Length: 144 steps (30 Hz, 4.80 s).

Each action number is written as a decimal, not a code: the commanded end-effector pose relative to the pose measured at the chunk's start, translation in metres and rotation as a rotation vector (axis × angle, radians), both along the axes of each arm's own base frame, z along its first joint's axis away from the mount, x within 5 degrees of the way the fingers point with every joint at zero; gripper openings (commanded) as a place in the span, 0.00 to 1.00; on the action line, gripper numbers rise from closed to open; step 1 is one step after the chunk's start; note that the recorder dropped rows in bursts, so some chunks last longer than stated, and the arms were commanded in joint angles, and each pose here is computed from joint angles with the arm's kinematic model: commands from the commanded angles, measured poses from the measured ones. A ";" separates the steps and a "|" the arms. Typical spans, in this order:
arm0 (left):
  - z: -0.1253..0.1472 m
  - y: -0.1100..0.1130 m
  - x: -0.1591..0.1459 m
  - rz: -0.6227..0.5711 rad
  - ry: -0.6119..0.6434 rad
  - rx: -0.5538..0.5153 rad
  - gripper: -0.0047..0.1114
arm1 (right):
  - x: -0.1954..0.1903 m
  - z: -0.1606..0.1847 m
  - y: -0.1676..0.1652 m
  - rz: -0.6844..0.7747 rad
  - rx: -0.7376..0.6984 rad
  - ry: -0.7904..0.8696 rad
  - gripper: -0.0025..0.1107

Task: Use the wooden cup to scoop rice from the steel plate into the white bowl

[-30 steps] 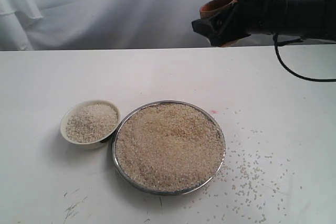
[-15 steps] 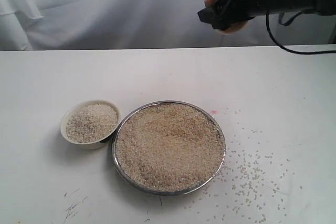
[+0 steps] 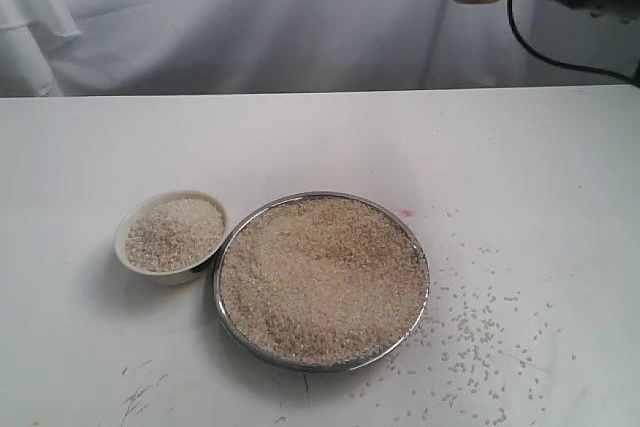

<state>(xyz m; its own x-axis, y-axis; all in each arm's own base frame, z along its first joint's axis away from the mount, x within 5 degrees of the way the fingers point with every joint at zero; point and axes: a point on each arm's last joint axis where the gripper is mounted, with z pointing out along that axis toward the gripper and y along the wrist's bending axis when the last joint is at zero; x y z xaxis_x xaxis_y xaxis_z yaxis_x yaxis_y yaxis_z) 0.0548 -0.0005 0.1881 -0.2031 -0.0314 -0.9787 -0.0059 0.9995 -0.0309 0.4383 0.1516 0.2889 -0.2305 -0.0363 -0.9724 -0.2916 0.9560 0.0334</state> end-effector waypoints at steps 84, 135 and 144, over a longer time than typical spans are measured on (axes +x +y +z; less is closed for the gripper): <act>-0.001 0.000 0.000 -0.001 -0.007 -0.004 0.04 | -0.122 -0.225 -0.022 0.357 -0.024 0.002 0.76; -0.001 0.000 0.000 -0.001 -0.007 -0.004 0.04 | -0.223 0.039 -0.082 0.034 -0.010 -0.056 0.02; -0.001 0.000 0.000 -0.001 -0.007 -0.004 0.04 | -0.281 0.030 -0.121 -0.114 -0.088 -0.043 0.02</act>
